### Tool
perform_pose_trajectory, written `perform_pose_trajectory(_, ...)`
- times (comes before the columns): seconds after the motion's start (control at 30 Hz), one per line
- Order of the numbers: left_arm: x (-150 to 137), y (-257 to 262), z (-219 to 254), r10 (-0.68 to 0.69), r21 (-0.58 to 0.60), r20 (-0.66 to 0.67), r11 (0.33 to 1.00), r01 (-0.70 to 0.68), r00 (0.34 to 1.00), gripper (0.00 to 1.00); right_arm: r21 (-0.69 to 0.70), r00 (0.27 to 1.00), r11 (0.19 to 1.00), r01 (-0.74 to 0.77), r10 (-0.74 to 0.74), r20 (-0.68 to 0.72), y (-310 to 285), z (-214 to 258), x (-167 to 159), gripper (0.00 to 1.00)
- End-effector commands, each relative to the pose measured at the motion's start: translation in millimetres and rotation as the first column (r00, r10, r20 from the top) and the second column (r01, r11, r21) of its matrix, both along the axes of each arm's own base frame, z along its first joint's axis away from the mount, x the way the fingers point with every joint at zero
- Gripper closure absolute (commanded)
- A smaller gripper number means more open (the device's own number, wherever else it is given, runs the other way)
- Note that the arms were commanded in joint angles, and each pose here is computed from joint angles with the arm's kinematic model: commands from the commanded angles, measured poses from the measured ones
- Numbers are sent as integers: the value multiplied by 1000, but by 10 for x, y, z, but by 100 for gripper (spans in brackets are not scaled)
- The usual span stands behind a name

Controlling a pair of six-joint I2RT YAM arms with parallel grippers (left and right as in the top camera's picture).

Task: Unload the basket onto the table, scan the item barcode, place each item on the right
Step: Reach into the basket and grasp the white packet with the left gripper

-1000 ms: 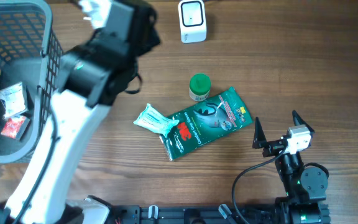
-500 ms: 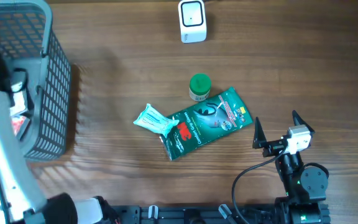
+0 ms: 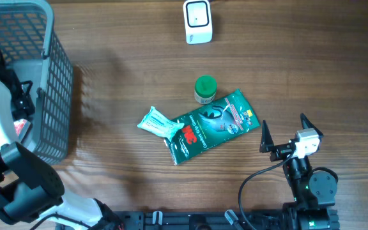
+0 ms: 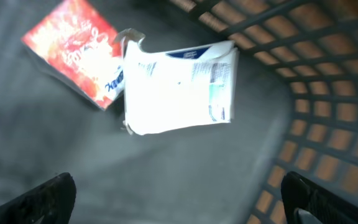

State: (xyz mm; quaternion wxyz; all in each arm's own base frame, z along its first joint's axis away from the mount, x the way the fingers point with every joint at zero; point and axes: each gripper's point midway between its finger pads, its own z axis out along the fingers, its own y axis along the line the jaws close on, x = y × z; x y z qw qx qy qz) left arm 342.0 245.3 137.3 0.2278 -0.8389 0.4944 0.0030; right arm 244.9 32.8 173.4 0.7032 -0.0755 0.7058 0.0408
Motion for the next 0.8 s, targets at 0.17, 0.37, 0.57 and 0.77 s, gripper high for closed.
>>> perform_pose_trajectory(0.17,-58,-40,-709,-13,18,29,1000,12,999,0,-1,1000,1000,8,-8,12,-11,24,-3,0)
perform_pose_trajectory(0.37,-77,-50,-934,-14,43,68,999,11,998,0,0,1000,1000,7,-7,12,-9,24,-3,0)
perform_pose_trajectory(0.57,-130,12,-983,7,72,42,997,-10,999,0,0,1000,1000,7,-7,12,-10,24,-3,0)
perform_pose_trajectory(0.77,-84,103,-922,23,114,70,993,-31,997,0,0,1000,1000,7,-7,12,-10,24,-3,0)
